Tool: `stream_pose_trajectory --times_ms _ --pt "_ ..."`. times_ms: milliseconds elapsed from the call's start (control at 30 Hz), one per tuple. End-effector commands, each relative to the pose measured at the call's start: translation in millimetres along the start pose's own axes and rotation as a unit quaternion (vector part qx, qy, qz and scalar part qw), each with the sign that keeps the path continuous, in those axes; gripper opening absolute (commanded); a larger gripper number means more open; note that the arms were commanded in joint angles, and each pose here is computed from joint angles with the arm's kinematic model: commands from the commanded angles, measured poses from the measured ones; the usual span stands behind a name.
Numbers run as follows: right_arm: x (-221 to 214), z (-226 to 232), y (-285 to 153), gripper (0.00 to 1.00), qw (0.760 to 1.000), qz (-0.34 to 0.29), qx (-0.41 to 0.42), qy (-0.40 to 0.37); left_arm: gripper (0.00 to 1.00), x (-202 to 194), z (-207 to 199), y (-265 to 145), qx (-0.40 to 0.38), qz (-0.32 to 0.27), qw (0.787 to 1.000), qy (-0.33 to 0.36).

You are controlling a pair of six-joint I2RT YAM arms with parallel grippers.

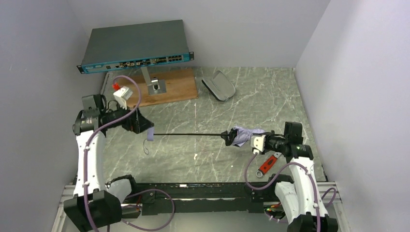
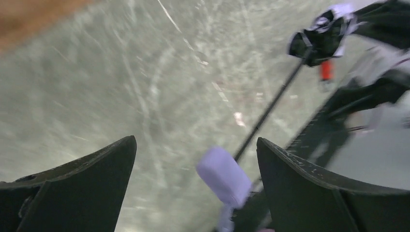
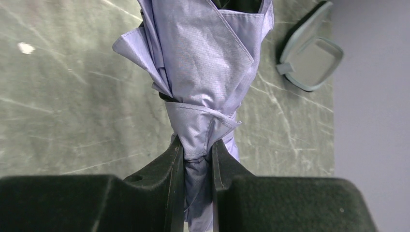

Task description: Open the umbrella

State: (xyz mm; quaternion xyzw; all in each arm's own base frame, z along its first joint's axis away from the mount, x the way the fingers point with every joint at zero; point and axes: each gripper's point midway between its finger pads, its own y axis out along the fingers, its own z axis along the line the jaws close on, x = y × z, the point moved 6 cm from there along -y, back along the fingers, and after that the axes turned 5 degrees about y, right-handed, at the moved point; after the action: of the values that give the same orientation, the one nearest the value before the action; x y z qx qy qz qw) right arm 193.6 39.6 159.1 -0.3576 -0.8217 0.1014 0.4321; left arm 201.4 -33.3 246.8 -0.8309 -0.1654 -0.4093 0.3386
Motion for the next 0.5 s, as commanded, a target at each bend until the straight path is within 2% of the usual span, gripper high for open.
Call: stream_pose_trajectory --times_ms 0,100,167,300,467 --pt "19.1 5.3 -5.7 0.0 0.998 -0.038 0.052 -0.006 1.0 38.4 10.3 -4.0 0.08 0.018 0.957 0.278" --pt "21.3 11.4 -8.4 0.0 0.996 -0.037 0.087 -0.003 1.0 37.4 -0.3 4.9 0.061 0.065 0.909 0.408" --pt "24.8 12.4 -10.5 0.0 0.994 -0.04 0.099 0.005 1.0 30.8 -16.3 12.7 0.016 0.09 0.883 0.46" --pt "24.5 16.5 -12.4 0.0 0.995 -0.03 0.1 0.003 1.0 8.6 -51.5 28.2 -0.094 0.136 0.856 0.489" --pt "22.0 13.0 -11.8 0.0 0.997 -0.014 0.082 0.004 0.95 -22.3 -74.4 47.2 -0.162 0.206 0.821 0.508"
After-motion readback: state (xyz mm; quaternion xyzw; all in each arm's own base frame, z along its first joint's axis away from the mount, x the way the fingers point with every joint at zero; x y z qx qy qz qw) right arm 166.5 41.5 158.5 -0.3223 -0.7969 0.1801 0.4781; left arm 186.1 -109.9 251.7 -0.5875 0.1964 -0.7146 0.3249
